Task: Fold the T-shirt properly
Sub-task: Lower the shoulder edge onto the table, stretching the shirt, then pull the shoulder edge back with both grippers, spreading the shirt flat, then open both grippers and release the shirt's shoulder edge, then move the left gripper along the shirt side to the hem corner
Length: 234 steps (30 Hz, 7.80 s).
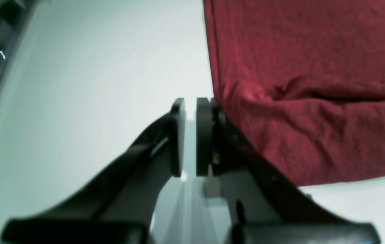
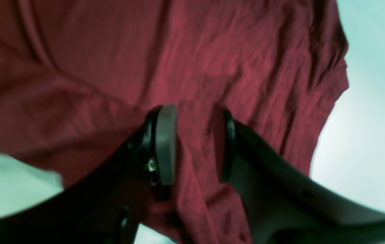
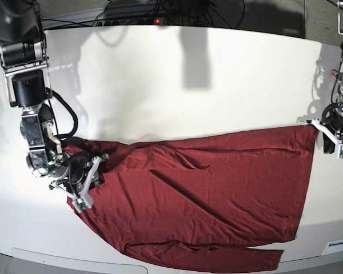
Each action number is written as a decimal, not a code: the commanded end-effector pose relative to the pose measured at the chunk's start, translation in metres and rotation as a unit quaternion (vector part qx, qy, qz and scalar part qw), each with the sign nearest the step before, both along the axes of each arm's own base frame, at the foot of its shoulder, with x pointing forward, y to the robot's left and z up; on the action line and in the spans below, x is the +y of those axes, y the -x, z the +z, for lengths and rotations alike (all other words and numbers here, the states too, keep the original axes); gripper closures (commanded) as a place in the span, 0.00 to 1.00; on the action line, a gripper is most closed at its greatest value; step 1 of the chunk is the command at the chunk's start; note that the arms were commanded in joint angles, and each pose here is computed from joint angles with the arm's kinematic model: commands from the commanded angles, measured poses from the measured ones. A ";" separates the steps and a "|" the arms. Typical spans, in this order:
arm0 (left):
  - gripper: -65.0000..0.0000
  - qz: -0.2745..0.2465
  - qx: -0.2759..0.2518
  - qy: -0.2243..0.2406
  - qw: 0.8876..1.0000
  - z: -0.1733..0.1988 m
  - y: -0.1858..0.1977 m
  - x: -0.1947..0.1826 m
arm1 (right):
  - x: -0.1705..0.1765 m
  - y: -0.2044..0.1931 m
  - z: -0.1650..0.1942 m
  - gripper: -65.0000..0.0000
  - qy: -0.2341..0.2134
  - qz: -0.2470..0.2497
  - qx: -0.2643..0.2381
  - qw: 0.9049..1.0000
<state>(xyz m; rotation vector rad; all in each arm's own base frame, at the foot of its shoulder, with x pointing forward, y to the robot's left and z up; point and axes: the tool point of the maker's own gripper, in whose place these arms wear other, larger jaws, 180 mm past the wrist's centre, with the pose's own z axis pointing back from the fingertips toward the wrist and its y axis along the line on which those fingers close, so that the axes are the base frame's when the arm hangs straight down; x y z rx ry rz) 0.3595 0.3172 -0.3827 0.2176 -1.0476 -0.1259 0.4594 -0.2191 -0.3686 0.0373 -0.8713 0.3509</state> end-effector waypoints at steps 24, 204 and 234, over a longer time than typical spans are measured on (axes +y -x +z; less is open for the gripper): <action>1.00 -0.005 -0.028 0.145 0.989 -0.010 -0.012 -0.076 | 0.045 0.007 0.010 1.00 -0.130 0.045 0.012 0.990; 0.68 0.008 -0.048 0.197 0.979 0.048 -0.053 0.019 | -0.002 0.133 0.071 0.50 -0.111 0.033 -0.089 0.989; 0.69 0.024 -0.026 0.110 0.993 -0.010 -0.107 0.018 | -0.002 0.136 0.065 0.50 -0.108 0.033 -0.074 0.991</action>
